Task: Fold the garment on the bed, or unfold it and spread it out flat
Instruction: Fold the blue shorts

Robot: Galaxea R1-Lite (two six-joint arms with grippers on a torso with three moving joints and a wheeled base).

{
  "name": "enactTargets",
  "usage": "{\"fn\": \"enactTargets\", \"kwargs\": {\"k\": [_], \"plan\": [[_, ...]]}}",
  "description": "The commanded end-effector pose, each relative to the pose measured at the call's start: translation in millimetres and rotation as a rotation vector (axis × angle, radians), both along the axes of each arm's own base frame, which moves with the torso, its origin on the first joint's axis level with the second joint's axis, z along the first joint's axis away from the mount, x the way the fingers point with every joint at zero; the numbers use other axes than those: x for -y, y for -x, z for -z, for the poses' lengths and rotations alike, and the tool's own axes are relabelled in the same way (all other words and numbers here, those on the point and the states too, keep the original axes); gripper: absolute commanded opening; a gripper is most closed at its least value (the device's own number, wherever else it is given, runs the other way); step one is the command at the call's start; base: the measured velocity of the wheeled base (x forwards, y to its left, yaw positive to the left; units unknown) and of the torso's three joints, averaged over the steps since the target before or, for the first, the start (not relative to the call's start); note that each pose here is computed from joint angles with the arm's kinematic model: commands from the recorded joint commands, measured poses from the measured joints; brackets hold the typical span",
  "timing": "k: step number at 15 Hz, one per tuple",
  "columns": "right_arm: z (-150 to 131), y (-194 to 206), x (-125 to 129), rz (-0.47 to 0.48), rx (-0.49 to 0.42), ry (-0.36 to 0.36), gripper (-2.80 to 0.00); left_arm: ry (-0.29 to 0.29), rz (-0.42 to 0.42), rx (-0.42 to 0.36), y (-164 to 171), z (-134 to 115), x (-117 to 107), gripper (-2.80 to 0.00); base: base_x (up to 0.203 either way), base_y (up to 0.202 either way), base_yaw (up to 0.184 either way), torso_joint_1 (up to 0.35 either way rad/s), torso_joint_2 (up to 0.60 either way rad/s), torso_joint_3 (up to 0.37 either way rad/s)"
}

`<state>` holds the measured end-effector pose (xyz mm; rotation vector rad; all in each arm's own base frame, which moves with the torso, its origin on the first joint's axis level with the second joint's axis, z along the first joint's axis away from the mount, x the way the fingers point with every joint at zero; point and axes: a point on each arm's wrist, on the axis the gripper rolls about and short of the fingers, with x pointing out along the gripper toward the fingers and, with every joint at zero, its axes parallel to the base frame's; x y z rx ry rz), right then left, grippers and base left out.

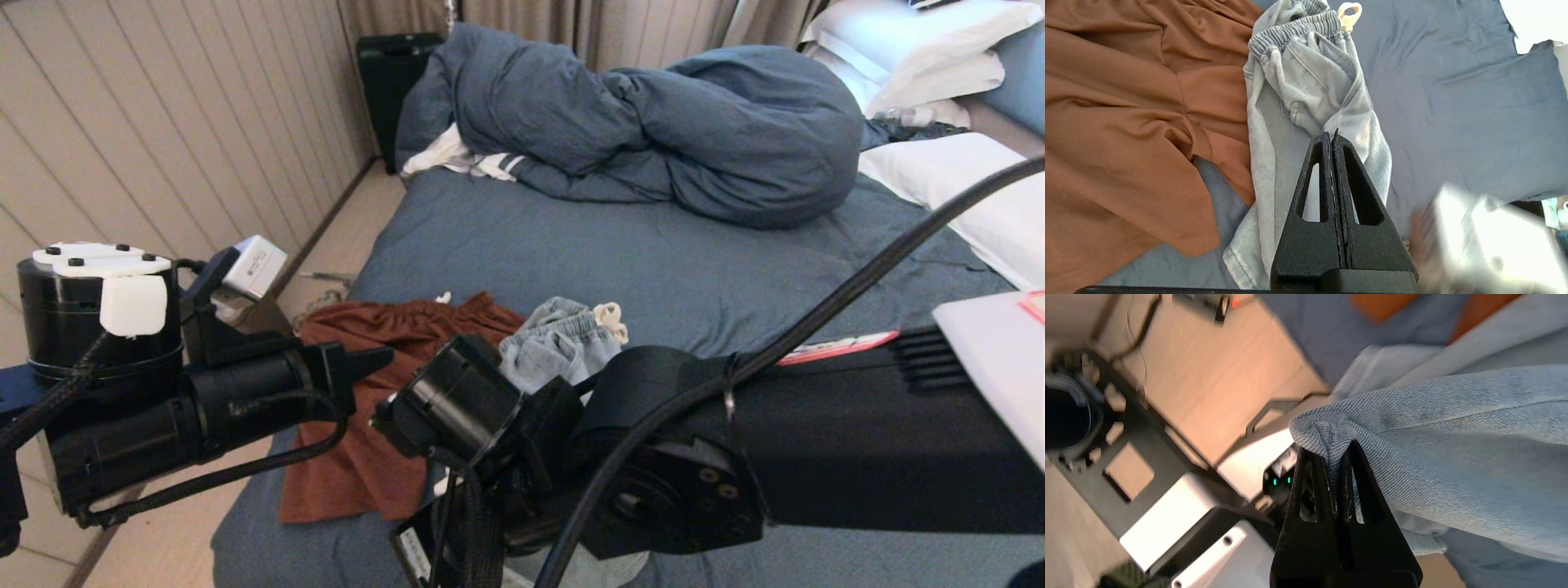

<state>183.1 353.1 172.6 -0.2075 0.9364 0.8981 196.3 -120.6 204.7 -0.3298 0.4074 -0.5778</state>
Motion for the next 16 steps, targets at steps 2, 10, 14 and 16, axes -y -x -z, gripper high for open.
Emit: {"fn": "enactTargets", "kwargs": {"k": [2, 10, 14, 16], "plan": [[18.2, 15.0, -21.1, -0.056, -0.017, 0.035, -2.80, 0.008, 0.000, 0.007, 1.4, -2.1, -0.9, -2.80, 0.000, 0.000, 0.000, 0.000, 0.00, 0.000], [40.5, 33.4, -34.2, -0.113, -0.036, 0.093, -2.80, 0.006, 0.001, 0.003, 0.3, -0.7, -0.2, -2.80, 0.000, 0.000, 0.000, 0.000, 0.00, 0.000], [43.3, 43.3, -41.7, -0.153, -0.022, 0.100, -2.80, 0.002, 0.002, -0.001, -0.7, 0.6, 0.4, -2.80, 0.000, 0.000, 0.000, 0.000, 0.00, 0.000], [47.7, 47.4, -45.8, -0.165, -0.025, 0.116, -2.80, 0.003, 0.001, -0.002, -0.4, 0.5, 0.3, -2.80, 0.000, 0.000, 0.000, 0.000, 0.00, 0.000]]}}
